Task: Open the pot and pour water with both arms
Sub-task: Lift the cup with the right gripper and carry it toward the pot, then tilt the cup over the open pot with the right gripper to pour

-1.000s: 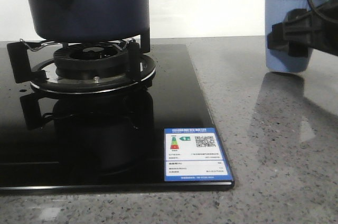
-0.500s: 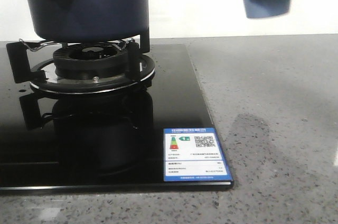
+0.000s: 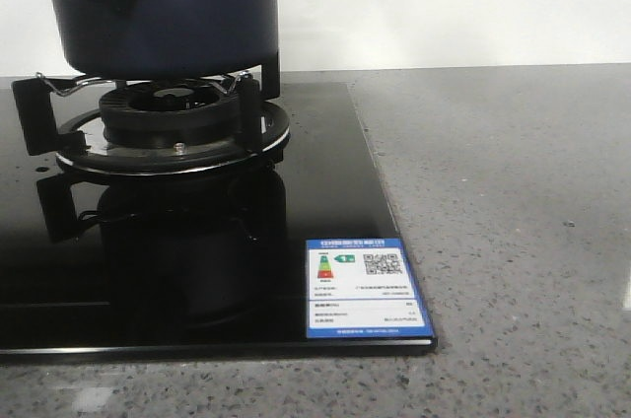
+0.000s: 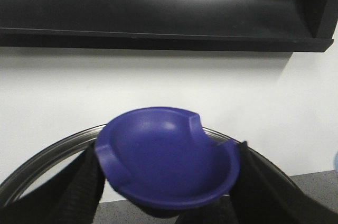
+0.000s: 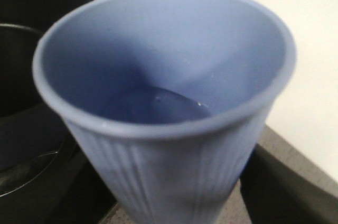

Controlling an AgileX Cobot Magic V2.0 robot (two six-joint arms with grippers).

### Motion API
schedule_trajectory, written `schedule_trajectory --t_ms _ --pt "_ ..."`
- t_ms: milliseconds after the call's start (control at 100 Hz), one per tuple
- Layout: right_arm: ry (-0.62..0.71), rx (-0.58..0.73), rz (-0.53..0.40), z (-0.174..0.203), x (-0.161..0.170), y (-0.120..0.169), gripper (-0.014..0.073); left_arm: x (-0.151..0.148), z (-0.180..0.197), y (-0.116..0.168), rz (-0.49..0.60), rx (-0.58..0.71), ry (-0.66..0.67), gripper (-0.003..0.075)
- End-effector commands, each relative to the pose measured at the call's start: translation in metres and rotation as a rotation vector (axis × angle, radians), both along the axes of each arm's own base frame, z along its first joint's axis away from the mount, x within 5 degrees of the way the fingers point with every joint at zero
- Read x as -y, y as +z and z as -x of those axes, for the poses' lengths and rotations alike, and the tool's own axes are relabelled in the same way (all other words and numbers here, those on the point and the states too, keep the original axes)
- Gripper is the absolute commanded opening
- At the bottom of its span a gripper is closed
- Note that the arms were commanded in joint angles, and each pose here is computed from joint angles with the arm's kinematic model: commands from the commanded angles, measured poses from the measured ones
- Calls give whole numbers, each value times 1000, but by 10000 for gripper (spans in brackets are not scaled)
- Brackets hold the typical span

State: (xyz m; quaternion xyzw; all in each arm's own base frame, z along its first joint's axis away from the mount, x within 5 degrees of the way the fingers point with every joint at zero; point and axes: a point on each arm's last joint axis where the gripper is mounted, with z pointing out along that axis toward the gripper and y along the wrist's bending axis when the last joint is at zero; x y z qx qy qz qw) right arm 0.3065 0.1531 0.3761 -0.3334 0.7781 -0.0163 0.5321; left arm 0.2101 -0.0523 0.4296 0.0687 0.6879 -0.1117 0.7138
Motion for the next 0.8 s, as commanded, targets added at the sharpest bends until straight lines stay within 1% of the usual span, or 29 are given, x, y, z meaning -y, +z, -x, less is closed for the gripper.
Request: schedule_trajectory --t_ms 0,140,250,320,380,470,790 --pt "39 163 24 2 -7 38 293 -7 10 27 44 162 43 370" --pt "54 184 132 -6 -22 43 293 -7 10 27 44 162 43 370" --pt "68 202 222 -11 -34 41 293 -7 10 27 44 162 43 370" --pt "83 239 279 -11 -40 42 293 -7 10 27 44 162 43 370" --pt "99 281 352 -12 -45 41 293 -7 10 27 44 162 43 370" --pt "112 331 433 -14 -49 40 293 -7 10 27 44 162 43 370" --pt "133 425 597 -24 -53 34 293 -7 10 27 44 162 43 370"
